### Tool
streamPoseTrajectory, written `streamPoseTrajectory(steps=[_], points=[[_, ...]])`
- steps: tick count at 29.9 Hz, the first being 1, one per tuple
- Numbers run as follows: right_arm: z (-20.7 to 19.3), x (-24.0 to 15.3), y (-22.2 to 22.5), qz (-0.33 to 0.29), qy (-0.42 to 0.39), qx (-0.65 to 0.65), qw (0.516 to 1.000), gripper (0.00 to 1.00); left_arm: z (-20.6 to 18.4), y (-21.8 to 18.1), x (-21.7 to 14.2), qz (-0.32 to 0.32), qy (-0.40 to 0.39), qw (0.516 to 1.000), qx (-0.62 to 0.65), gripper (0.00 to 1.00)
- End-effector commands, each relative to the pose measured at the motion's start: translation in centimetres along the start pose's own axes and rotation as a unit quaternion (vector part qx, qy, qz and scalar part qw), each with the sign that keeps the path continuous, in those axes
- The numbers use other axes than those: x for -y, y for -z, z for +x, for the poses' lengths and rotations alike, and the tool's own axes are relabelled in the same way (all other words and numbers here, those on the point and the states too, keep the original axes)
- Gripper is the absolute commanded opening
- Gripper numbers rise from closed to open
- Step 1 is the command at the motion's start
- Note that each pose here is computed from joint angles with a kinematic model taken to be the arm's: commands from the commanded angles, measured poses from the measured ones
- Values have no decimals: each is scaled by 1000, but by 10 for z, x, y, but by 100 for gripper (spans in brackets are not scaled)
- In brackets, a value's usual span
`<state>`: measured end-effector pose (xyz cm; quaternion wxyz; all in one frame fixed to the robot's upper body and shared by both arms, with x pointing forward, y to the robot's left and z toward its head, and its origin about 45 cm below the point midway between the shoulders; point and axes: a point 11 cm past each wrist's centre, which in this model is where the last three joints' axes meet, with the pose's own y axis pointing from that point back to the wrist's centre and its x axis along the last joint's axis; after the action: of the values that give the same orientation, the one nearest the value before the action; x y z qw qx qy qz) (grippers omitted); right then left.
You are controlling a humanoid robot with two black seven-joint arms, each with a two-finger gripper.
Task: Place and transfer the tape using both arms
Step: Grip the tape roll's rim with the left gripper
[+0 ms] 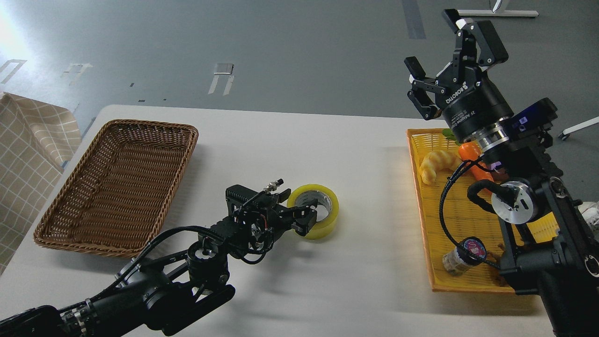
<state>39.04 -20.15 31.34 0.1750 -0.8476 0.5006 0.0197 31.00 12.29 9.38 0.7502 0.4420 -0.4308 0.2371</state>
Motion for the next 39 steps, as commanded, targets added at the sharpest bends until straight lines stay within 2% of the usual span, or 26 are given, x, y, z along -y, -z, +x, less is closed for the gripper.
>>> streamPoseTrajectory(steps=[1, 5, 9, 11, 18, 20, 23, 25, 31, 33, 39], points=[[1, -2, -3, -3, -2, 1, 1000, 100, 0, -5, 2, -4, 2, 1000, -2, 63], [1, -3, -4, -5, -3, 2, 1000, 100, 0, -7, 2, -6, 4, 1000, -1, 49], [3, -4, -6, -8, -6, 2, 1000, 100, -2, -6, 2, -4, 5, 1000, -2, 45], [3, -5, -7, -9, -7, 3, 1000, 100, -3, -3, 2, 4, 7, 1000, -1, 37], [4, -5, -9, -10, -10, 4, 1000, 100, -3, 0, 2, 12, 8, 1000, 0, 30], [4, -6, -10, -13, -11, 5, 1000, 100, -2, 0, 2, 12, 7, 1000, 0, 23], [6, -6, -12, -16, -14, 5, 1000, 100, -2, -1, 3, 10, 7, 1000, 0, 21], [7, -7, -14, -18, -16, 6, 1000, 100, -2, 0, 3, 11, 10, 1000, 1, 10], [8, -8, -16, -20, -18, 7, 1000, 100, 12, -5, 6, 2, -4, 1000, 8, 8], [9, -8, -17, -21, -18, 7, 1000, 100, 18, -6, 7, -1, -9, 1000, 11, 3], [14, -6, -21, -28, -24, 7, 999, 100, 27, -7, 9, -4, -14, 1000, 18, 3]])
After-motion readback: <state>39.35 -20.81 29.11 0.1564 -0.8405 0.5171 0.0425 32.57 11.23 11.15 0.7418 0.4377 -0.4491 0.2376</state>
